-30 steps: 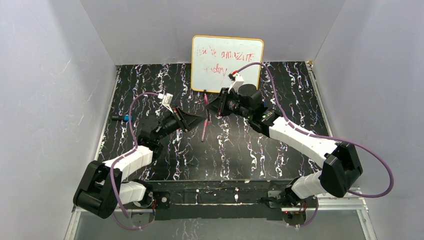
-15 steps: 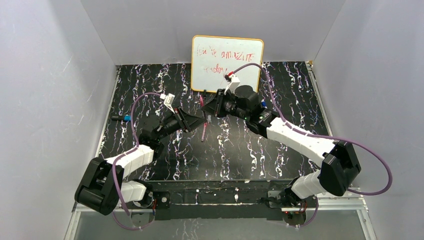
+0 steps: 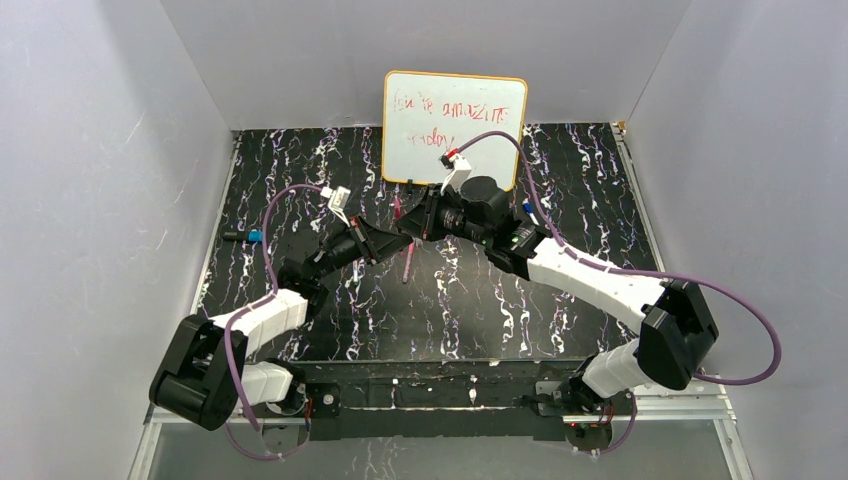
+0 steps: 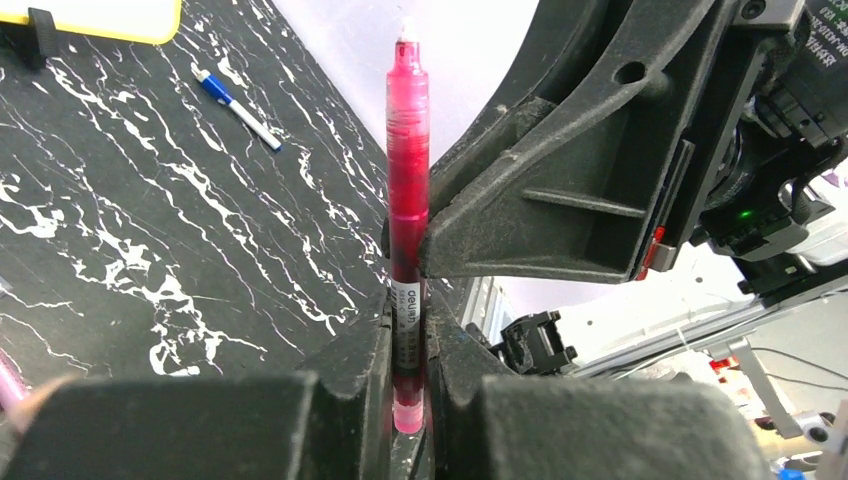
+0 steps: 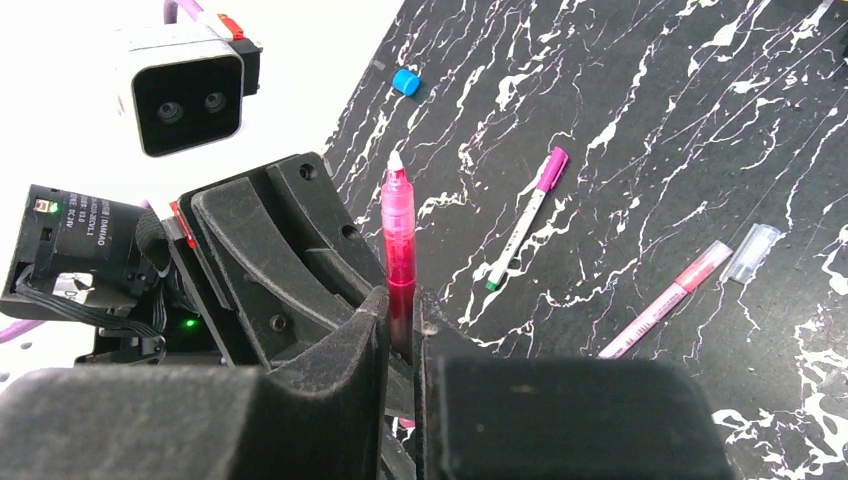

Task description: Insert the pens into the pen caps

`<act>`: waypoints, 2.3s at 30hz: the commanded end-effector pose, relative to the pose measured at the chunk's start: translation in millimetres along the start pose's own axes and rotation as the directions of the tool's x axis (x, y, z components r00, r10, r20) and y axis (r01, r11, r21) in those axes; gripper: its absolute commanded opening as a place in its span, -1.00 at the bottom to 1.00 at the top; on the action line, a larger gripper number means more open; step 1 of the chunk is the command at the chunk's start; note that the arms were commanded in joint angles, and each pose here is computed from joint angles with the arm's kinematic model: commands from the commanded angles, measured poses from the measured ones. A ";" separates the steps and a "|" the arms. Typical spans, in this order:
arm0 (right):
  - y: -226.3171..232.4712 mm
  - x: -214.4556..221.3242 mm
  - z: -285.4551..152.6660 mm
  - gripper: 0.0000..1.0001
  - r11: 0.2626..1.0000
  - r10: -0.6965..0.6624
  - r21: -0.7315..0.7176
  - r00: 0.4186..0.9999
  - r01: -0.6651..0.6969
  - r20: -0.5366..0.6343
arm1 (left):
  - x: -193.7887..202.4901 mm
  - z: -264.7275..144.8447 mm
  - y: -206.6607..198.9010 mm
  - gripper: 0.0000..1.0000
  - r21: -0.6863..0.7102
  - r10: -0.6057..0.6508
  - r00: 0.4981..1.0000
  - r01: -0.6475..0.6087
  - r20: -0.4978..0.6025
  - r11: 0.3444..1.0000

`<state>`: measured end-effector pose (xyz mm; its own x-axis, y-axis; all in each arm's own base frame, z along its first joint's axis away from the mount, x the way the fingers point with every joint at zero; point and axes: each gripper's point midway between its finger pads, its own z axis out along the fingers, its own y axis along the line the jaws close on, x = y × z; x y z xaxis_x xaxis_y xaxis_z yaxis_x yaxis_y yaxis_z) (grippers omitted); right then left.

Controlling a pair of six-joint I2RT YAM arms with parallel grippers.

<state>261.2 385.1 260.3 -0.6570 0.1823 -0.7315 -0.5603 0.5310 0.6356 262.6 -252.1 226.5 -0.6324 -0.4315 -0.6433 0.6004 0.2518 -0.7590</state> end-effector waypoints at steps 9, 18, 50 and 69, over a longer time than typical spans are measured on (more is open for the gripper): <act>11.8 -37.3 -1.8 -0.09 0.999 -0.023 0.029 0.992 0.020 0.120 | -1.5 -0.3 -5.0 -1.00 0.011 0.026 1.000 -0.026 -0.015 1.000; -66.1 -71.9 -51.9 0.45 0.958 -0.054 0.285 0.971 -0.016 0.235 | 0.9 -36.9 59.9 -1.00 -0.379 0.063 0.996 -0.081 -0.061 0.922; -200.5 57.8 80.0 -0.20 0.865 0.120 0.476 0.855 0.160 -0.505 | 1.6 -90.3 66.9 -1.00 -0.501 0.093 0.954 -0.230 -0.284 0.834; -219.5 67.6 106.0 -0.26 0.847 0.108 0.495 0.849 0.193 -0.517 | 10.8 -92.7 72.2 -1.00 -0.495 0.080 0.943 -0.239 -0.322 0.836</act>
<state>384.0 365.2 42.1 -0.8934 -0.2074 -0.3986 -0.3417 0.8898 0.3027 253.5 -157.2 145.5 -0.7177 -0.1244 -0.6851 0.3814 0.7530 -0.5363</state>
